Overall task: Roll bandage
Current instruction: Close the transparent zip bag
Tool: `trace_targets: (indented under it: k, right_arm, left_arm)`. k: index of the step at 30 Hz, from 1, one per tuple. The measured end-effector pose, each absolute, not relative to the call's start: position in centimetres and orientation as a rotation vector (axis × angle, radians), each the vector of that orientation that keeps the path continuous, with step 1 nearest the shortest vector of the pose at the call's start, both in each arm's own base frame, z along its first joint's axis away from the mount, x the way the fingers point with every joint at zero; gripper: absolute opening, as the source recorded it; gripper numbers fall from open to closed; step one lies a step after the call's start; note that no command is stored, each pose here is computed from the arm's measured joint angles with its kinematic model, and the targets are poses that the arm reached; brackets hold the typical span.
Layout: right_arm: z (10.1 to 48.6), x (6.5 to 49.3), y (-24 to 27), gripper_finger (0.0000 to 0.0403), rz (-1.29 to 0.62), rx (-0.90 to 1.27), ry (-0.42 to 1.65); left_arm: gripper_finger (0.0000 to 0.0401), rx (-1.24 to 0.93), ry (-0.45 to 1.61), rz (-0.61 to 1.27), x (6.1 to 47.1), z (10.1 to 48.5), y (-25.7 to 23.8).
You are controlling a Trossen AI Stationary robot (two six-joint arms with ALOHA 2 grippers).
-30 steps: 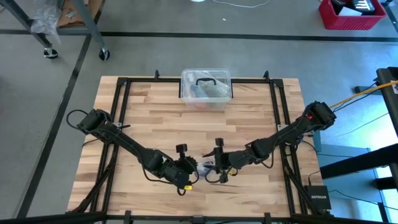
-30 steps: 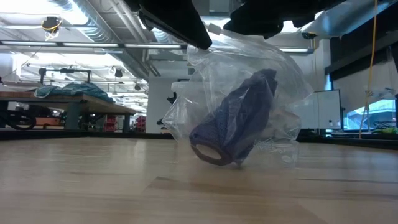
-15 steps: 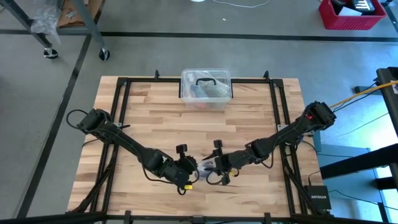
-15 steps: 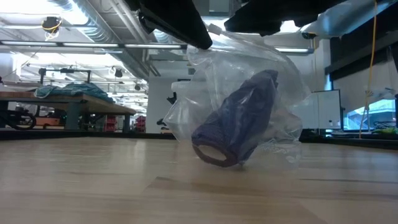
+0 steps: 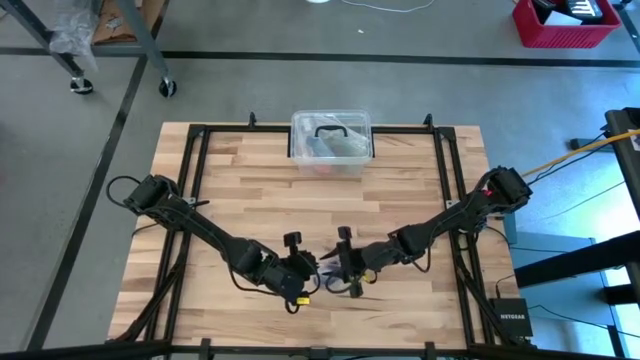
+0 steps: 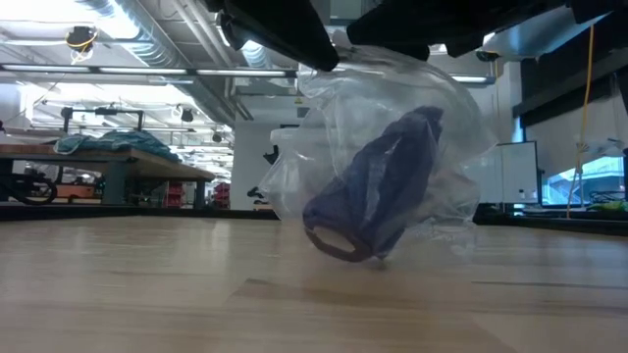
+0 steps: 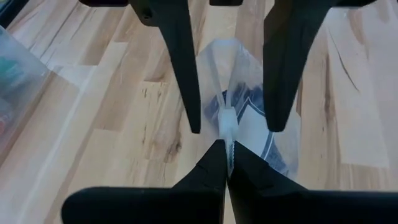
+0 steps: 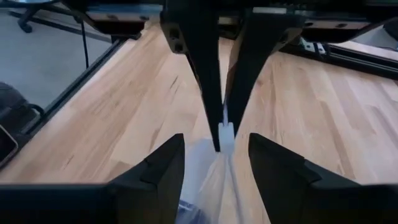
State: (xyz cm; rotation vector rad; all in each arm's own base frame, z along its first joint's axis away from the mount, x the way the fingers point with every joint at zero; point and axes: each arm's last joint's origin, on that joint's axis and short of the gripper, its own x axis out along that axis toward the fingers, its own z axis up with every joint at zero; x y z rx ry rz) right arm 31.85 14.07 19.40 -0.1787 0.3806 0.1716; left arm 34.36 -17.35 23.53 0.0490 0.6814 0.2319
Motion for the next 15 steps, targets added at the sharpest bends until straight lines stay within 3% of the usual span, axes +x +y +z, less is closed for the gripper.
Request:
trace_targets:
  k: [15]
  right_arm:
    - [19.49, 31.99, 13.86, 0.0181, 0.166, -0.166, 0.372]
  left_arm:
    - [0.0000, 0.062, 0.683, 0.227, 34.36, 23.53, -17.37]
